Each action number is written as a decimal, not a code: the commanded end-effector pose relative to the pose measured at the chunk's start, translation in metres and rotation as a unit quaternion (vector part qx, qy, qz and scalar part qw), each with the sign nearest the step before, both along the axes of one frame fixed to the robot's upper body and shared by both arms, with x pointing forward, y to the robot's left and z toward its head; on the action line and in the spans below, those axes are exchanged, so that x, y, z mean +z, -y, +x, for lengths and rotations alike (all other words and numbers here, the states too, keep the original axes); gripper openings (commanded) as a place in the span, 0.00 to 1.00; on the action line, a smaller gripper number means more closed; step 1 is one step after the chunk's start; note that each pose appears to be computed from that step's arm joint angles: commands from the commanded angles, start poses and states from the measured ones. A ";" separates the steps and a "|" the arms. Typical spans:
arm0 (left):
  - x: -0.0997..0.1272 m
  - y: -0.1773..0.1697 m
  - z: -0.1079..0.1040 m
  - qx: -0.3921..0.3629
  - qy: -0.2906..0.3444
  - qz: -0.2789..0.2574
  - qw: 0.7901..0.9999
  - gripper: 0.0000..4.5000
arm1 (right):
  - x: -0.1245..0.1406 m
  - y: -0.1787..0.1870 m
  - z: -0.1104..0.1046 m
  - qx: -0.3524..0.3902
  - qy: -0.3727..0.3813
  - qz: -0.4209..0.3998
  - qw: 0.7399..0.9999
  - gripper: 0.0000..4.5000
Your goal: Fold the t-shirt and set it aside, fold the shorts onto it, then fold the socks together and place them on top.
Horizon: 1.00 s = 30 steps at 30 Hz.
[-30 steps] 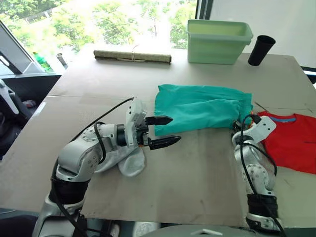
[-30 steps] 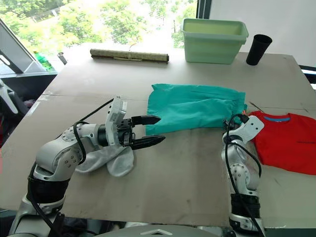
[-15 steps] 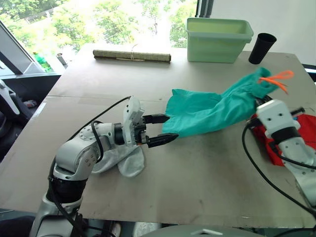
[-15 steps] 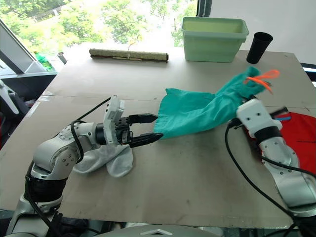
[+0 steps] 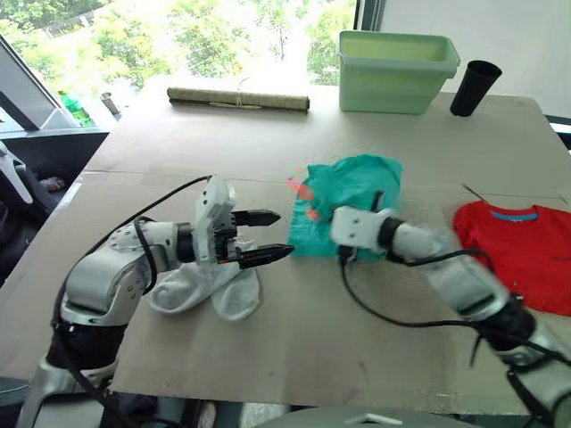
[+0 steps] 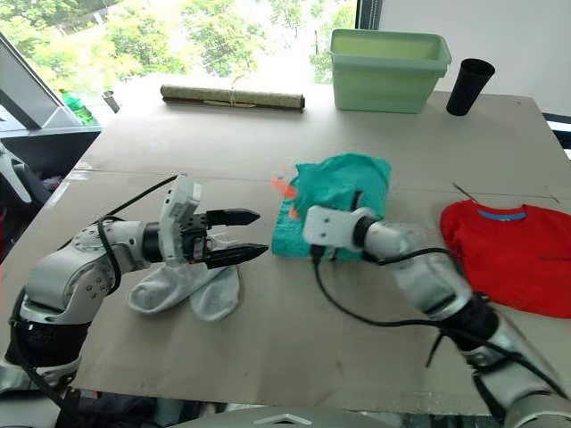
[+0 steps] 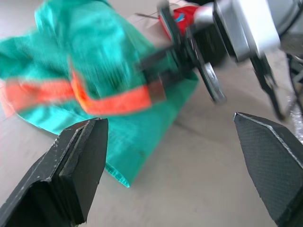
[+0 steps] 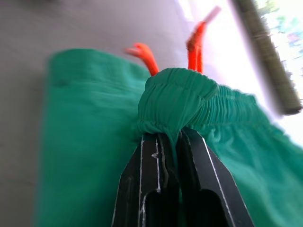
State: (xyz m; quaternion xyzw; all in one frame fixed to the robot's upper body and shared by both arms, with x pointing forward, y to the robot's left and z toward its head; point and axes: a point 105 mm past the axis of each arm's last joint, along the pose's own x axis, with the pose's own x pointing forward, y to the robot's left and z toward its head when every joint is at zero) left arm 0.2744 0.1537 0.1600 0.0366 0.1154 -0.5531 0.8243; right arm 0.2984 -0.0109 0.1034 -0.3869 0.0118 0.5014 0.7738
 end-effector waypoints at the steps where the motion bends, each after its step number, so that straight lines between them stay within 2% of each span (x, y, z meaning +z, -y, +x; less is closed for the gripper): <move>1: 0.011 -0.007 -0.001 0.006 0.030 0.005 1.000 1.00 | -0.025 0.013 -0.018 0.019 -0.123 -0.014 0.992 0.02; 2: 0.011 -0.007 -0.002 0.006 0.029 0.006 1.000 1.00 | -0.019 0.015 -0.023 0.028 -0.145 -0.001 0.989 0.16; 3: 0.010 -0.007 -0.002 0.006 0.029 0.006 1.000 1.00 | -0.015 0.016 -0.026 0.035 -0.155 0.006 0.987 0.23; 5: 0.010 -0.008 -0.002 0.007 0.028 0.006 1.000 1.00 | -0.003 0.020 -0.029 0.039 -0.165 0.021 0.985 0.43; 7: 0.009 -0.008 -0.001 0.007 0.026 0.005 1.000 1.00 | 0.025 0.022 -0.031 0.034 -0.184 0.080 0.979 0.64; 10: 0.012 -0.006 0.002 0.002 0.030 0.002 1.000 1.00 | 0.083 0.023 -0.038 0.037 -0.222 0.204 0.953 0.94; 11: 0.013 -0.005 0.002 -0.002 0.032 0.001 0.999 1.00 | 0.093 0.026 -0.035 0.023 -0.223 0.226 0.948 1.00; 15: 0.017 -0.002 0.006 -0.017 0.049 0.006 0.999 1.00 | 0.103 0.057 0.001 -0.132 -0.236 0.276 0.922 1.00; 19: 0.019 0.001 0.007 -0.024 0.061 0.009 0.998 1.00 | 0.090 0.086 0.021 -0.230 -0.237 0.273 0.903 1.00; 22: 0.018 -0.003 0.011 -0.015 0.068 0.010 0.998 1.00 | 0.065 0.102 0.044 -0.305 -0.242 0.263 0.882 1.00; 26: 0.018 -0.002 0.011 -0.009 0.074 0.005 0.997 1.00 | 0.037 0.101 0.059 -0.337 -0.280 0.267 0.858 1.00; 30: 0.012 -0.002 0.006 -0.006 0.073 -0.001 0.997 1.00 | -0.008 0.074 0.055 -0.324 -0.370 0.258 0.831 1.00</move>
